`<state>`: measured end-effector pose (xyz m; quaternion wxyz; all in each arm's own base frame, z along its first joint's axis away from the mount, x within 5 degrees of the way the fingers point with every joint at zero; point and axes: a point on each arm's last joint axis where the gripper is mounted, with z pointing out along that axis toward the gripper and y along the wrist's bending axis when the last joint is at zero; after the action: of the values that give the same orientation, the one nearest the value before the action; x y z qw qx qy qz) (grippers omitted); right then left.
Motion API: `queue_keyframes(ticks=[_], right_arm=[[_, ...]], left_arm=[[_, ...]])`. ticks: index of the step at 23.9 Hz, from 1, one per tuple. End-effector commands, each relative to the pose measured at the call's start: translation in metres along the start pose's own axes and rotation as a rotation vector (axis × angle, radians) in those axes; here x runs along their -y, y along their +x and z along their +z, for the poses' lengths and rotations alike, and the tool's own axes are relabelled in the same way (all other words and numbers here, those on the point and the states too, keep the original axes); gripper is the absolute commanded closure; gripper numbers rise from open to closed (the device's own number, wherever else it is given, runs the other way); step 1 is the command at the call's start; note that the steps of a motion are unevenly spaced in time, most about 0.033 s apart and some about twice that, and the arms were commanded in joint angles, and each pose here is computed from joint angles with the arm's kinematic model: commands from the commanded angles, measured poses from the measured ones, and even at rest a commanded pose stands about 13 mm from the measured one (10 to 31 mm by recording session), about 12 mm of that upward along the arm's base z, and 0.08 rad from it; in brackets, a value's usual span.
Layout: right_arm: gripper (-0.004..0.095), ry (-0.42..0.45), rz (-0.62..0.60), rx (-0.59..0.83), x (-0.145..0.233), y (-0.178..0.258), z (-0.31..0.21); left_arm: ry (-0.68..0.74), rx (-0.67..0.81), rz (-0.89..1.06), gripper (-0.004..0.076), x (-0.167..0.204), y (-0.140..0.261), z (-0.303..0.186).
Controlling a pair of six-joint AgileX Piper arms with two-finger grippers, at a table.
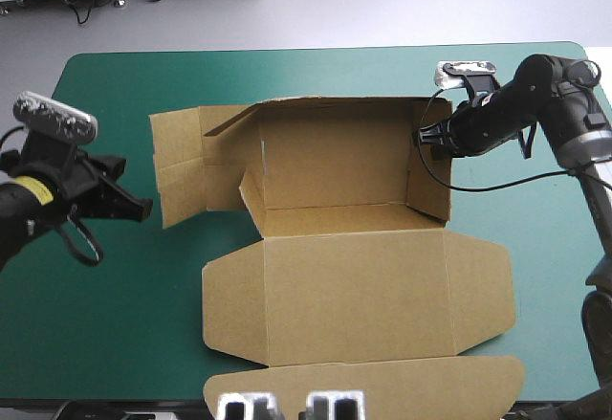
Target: Fold the box
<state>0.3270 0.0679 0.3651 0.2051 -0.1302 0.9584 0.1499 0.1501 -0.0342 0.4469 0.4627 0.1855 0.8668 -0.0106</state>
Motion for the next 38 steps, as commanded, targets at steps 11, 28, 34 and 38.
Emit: queue_keyframes(ticks=[11,28,34,38], right_arm=[[0.0756,-0.033,-0.043,-0.073,0.024,-0.022,0.079],[0.0478,0.076,-0.077,0.257,-0.007,-0.056,-0.056],[0.0478,0.102,-0.061,0.286,-0.01,-0.049,-0.072],[0.0488,0.09,-0.036,0.17,-0.002,-0.038,-0.04]], left_arm=[[-0.143,0.036,-0.242,0.0731,0.003,0.08,-0.016],[-0.301,-0.007,-0.272,0.0716,-0.019,0.056,0.053],[-0.302,0.026,-0.408,0.071,-0.041,0.049,0.07],[-0.242,0.037,-0.385,0.071,-0.042,0.046,0.079]])
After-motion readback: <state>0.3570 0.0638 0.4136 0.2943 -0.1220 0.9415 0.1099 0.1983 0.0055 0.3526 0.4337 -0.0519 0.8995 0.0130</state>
